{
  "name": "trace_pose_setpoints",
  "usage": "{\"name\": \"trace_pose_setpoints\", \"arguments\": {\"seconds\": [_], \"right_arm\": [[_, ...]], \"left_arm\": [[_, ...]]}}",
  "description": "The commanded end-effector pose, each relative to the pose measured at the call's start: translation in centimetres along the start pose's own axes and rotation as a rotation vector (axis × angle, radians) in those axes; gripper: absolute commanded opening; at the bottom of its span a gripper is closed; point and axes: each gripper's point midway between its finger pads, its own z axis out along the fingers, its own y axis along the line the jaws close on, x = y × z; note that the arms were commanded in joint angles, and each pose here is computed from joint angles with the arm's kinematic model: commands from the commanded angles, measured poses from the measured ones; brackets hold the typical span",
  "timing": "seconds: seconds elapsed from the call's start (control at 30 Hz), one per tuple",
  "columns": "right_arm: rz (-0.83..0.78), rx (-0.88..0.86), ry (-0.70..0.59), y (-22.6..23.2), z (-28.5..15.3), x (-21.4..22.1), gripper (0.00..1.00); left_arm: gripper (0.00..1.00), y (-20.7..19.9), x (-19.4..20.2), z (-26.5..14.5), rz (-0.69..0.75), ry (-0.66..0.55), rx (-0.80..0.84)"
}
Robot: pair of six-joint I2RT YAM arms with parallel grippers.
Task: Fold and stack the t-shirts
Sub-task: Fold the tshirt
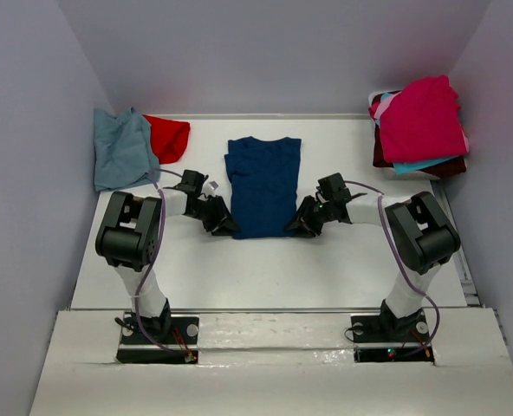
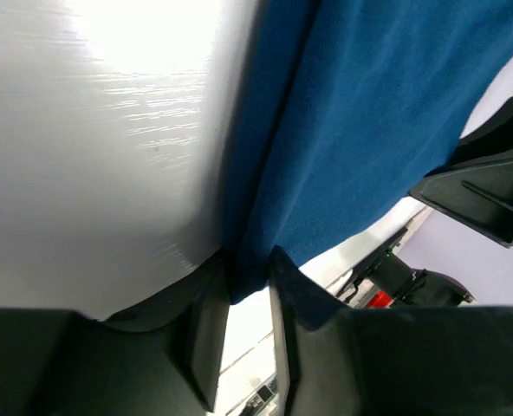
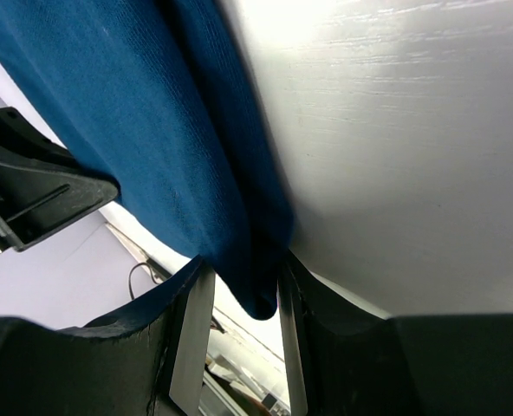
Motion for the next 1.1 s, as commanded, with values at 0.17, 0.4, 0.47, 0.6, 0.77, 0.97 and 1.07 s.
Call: {"name": "trace_pose_setpoints", "arguments": {"seconds": [0.17, 0.4, 0.47, 0.6, 0.77, 0.97, 1.07], "right_arm": [[-0.028, 0.064, -0.046, -0.9, -0.2, -0.5, 0.41], [-0.045, 0.074, -0.056, -0.5, -0.3, -1.0, 0.27], [-0.053, 0.078, -0.057, -0.4, -0.4, -1.1, 0.18], [-0.077, 0.083, -0.045, -0.3, -0.5, -1.1, 0.1], [-0.133, 0.085, -0.027, 0.2, -1.5, -0.7, 0.07], [-0.172, 0.064, -0.007, 1.1, -3.0, 0.2, 0.07], [-0.195, 0.054, -0.012, 1.7, -4.2, 0.6, 0.07]], "left_arm": [[0.35, 8.0, 0.9, 1.2, 0.0, -0.013, -0.302], [0.24, 7.7, 0.8, 1.2, 0.011, -0.01, -0.291], [0.18, 7.8, 0.8, 1.2, 0.016, -0.006, -0.295], [0.06, 7.6, 0.8, 0.9, 0.035, 0.0, -0.297], [0.06, 6.8, 0.9, -0.1, 0.071, -0.005, -0.285], [0.06, 6.3, 2.5, -1.2, 0.111, 0.009, -0.288], [0.06, 6.0, 3.4, -1.6, 0.134, 0.011, -0.285]]}}
